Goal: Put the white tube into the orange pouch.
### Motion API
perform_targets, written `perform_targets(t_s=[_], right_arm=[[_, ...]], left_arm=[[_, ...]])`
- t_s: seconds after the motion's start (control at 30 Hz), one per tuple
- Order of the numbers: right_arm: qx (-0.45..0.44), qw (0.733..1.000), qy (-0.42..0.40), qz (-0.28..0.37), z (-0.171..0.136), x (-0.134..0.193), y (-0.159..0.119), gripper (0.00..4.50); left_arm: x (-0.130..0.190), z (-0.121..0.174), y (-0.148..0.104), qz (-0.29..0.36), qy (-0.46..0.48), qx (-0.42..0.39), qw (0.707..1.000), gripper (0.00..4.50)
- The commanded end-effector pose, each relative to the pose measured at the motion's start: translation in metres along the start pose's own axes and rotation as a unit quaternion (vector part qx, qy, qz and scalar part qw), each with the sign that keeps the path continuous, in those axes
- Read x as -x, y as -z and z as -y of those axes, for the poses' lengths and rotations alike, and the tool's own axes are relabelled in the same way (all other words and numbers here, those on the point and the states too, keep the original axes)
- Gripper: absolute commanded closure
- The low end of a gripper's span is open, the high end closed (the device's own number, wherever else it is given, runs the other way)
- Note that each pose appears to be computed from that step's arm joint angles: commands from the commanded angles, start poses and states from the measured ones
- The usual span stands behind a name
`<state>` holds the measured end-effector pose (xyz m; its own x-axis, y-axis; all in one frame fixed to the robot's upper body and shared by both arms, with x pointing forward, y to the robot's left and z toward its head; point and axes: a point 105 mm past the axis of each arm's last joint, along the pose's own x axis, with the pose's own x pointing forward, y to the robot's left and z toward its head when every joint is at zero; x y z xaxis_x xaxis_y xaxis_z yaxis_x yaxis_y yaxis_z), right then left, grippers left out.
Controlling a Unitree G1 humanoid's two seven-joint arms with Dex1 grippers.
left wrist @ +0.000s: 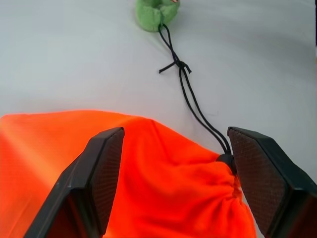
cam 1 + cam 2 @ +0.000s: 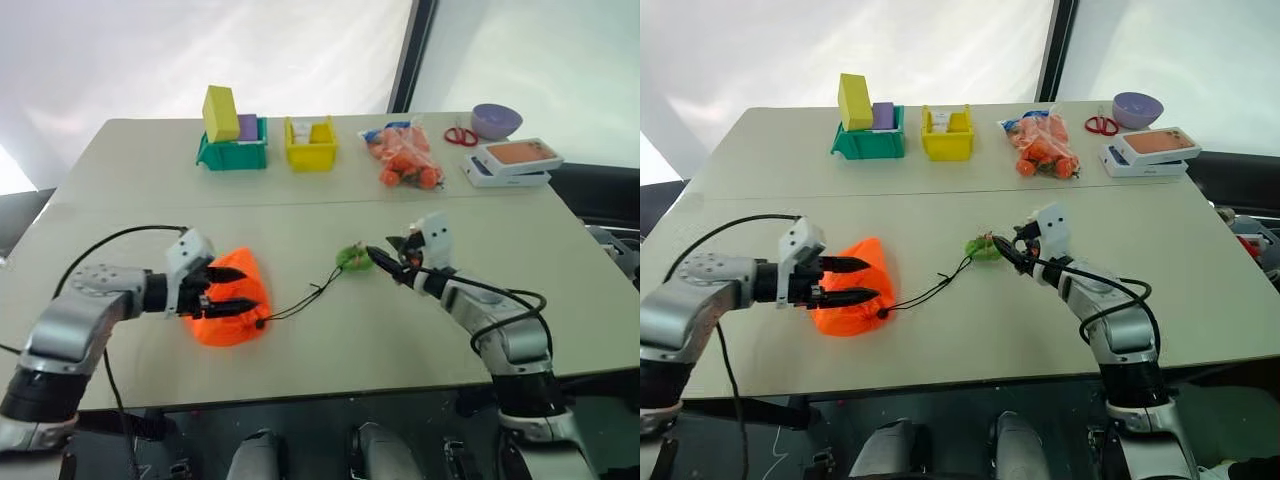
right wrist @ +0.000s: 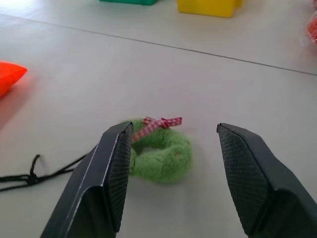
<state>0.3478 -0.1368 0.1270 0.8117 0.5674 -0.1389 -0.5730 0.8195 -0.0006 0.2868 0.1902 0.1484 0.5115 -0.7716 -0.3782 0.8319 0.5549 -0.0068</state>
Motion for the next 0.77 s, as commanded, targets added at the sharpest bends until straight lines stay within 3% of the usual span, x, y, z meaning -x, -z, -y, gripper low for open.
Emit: perform_targets(t_s=[0.03,0.23,0.4,0.63,0.77], right_arm=[[0.017,0.999,-0.010,0.038,0.008,0.011,-0.014,1.62],[0.043,0.998,0.011,0.043,0.036,0.033,-0.005,1.62],[0.044,0.998,0.024,0.045,0.051,0.051,0.011,1.62],[0.035,0.998,0.032,0.029,0.064,0.056,0.027,1.62],[0.034,0.998,0.033,0.030,0.063,0.053,0.029,1.62]], left_arm=[[0.024,-0.010,-0.013,0.046,-0.076,-0.001,0.996,0.89],[0.061,-0.039,0.016,0.081,-0.257,0.035,0.962,0.89],[0.079,-0.042,0.034,0.103,-0.342,0.049,0.933,0.89],[0.088,-0.043,0.053,0.111,-0.387,0.070,0.912,0.89],[0.083,-0.043,0.056,0.110,-0.381,0.072,0.915,0.89]])
